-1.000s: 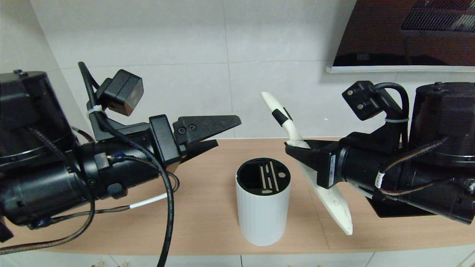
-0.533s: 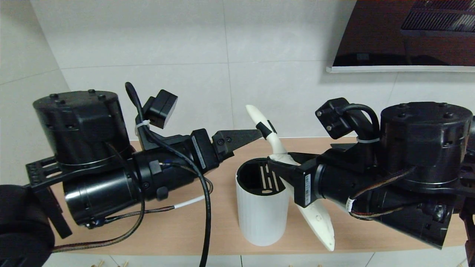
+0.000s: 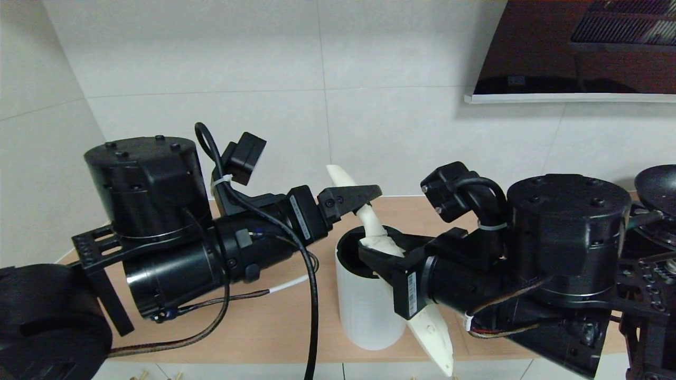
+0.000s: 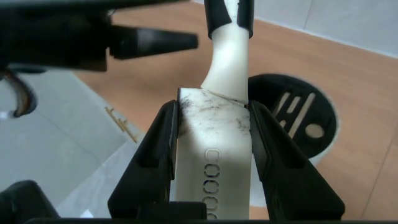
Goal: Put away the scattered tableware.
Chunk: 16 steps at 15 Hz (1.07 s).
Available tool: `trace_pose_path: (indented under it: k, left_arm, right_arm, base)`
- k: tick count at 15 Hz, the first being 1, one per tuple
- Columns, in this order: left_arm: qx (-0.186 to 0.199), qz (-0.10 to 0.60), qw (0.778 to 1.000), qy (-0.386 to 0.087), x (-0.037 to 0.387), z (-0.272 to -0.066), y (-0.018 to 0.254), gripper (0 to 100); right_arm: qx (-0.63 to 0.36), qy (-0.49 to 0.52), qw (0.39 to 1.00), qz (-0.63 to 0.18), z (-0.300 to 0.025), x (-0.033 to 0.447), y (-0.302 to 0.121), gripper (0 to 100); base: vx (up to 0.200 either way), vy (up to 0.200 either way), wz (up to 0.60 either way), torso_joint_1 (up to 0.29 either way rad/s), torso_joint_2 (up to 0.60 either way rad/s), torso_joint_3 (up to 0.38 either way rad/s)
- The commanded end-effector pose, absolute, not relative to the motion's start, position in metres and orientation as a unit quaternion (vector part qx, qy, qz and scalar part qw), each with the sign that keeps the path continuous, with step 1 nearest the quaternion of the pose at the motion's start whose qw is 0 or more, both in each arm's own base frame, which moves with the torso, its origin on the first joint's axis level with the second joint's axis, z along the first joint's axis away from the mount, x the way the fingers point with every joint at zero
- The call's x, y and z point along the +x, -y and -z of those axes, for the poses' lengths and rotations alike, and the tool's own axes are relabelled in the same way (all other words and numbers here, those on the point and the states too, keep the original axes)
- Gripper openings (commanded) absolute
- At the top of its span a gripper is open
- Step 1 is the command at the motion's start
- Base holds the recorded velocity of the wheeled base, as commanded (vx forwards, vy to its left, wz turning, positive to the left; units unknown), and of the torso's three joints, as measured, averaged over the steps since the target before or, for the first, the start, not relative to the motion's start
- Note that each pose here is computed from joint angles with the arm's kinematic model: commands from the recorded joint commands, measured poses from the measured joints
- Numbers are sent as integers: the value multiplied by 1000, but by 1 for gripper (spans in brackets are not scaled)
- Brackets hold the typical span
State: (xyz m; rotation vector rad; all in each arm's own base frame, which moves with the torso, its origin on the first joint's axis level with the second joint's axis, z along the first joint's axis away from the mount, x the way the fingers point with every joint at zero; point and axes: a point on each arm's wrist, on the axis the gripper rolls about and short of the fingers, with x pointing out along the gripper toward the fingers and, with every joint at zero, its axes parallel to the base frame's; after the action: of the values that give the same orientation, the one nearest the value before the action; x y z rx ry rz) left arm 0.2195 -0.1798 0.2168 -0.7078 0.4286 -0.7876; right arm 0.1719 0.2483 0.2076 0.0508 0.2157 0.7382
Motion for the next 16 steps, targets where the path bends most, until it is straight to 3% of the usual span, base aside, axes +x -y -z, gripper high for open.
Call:
trace_pose_path:
  k: [1,12,13,16]
  left_arm:
    - [-334,372,841,-206,221,-215,181,100]
    - [-332,360,846,-212,225,-208,183,100]
    - [-333,358,846,-213,225,-208,183,0]
    - [-332,358,846,-214,225,-207,184,0]
  right_arm:
    - [22,-110,923,-368,-204,168,-253,0]
    - [26,-109,920,-376,-206,162,-254,0]
    - [29,-110,919,-378,-207,160,-254,0]
    - [33,-109,918,-381,-208,158,-254,0]
  base:
    - [0,0,0,0,0,0]
    - [0,0,0,0,0,0]
    - [0,0,0,0,0,0]
    - [0,0,0,0,0,0]
